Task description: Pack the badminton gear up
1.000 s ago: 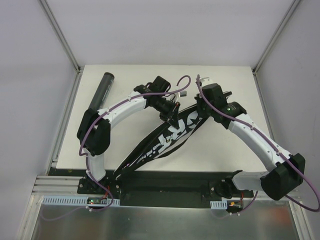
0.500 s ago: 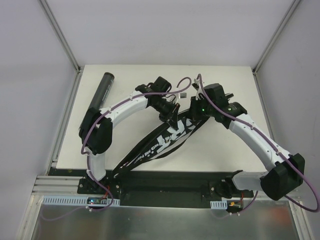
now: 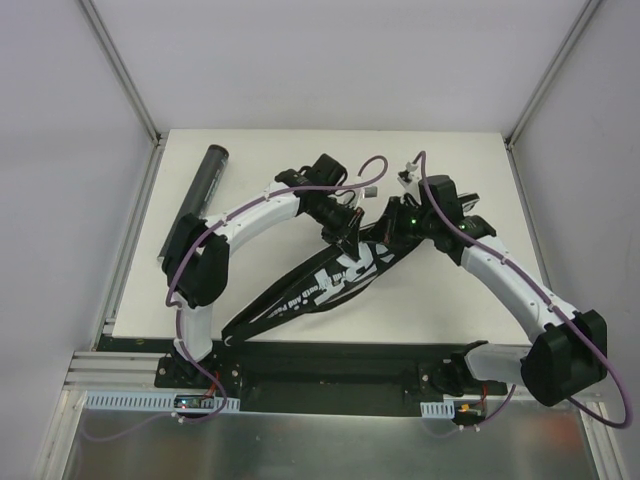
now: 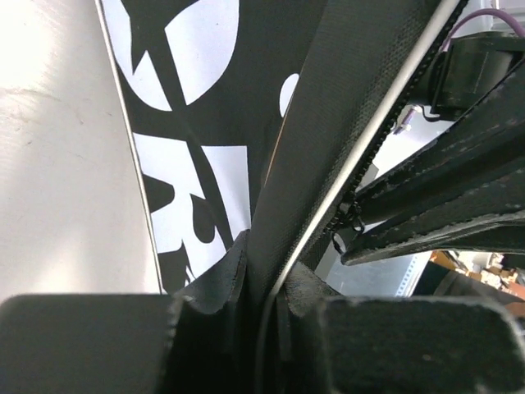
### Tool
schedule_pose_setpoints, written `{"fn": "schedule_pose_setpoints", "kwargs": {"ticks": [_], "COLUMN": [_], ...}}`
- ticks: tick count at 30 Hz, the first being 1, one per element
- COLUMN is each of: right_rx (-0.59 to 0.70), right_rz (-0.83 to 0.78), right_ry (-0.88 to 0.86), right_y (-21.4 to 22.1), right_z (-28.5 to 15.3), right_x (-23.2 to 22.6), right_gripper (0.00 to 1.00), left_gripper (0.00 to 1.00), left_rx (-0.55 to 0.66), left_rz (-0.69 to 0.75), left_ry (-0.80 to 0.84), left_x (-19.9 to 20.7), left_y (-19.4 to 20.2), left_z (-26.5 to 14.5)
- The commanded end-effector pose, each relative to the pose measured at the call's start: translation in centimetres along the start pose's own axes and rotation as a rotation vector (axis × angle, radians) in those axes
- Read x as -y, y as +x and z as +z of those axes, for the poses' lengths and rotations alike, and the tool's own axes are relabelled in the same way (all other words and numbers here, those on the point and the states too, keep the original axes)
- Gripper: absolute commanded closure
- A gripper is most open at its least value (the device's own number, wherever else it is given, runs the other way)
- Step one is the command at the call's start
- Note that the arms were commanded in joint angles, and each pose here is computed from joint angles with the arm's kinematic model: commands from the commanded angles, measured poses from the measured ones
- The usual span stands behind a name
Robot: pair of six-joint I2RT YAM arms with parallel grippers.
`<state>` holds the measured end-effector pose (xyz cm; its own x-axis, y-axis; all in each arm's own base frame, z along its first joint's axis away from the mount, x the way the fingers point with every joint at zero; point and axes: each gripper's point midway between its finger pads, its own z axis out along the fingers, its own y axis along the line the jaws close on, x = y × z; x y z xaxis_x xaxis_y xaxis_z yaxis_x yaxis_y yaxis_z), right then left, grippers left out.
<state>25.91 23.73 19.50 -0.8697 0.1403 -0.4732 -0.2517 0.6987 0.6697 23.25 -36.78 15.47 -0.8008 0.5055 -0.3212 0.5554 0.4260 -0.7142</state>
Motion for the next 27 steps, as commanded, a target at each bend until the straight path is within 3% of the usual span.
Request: {"fn": "schedule_pose_setpoints", "kwargs": {"ticks": [1,5,10,17,21,22,24,27], "right_rx": [0.108,0.12,0.141,0.147,0.14,0.128,0.12,0.098], "right_rz": [-0.003,0.045,0.089,0.111,0.108,0.109,0.101,0.082], "right_ry": [-0.144,-0.122,-0.101,-0.11,-0.122,-0.13,-0.139,-0.151], "right_y": [-3.0,-3.7,-4.4,-4.7,-4.8,-4.7,-4.6,-4.2], "right_z": [-1.8,-1.4,-1.3,-1.3,-1.2,-1.0,-1.0,-0.8], "right_x": [-3.8,-2.6,-1.5,-0.8,-0.9,-1.1,-1.2,-1.9], "right_gripper": [1.0,1.0,1.0,1.0,1.0,1.0,1.0,1.0], "left_gripper": [0.77,0.59,0.56,0.56,0.65,0.78,0.94,1.0], "left_rx": [0.04,0.044,0.0,0.045,0.081,0.072,0.065,0.096], "left_rz": [0.021,0.044,0.075,0.101,0.123,0.117,0.107,0.11], "left_ry": [-0.057,-0.13,-0.191,-0.294,-0.291,-0.285,-0.262,-0.233], "left_x": [0.7,-0.6,-1.9,-2.5,-1.6,-1.7,-1.6,-0.8], "left_y": [-0.5,0.4,4.1,7.9,9.1,9.6,9.5,7.4], "left_z": [-1.2,-1.5,-1.8,-4.0,-5.2,-5.1,-4.6,-4.3]}}
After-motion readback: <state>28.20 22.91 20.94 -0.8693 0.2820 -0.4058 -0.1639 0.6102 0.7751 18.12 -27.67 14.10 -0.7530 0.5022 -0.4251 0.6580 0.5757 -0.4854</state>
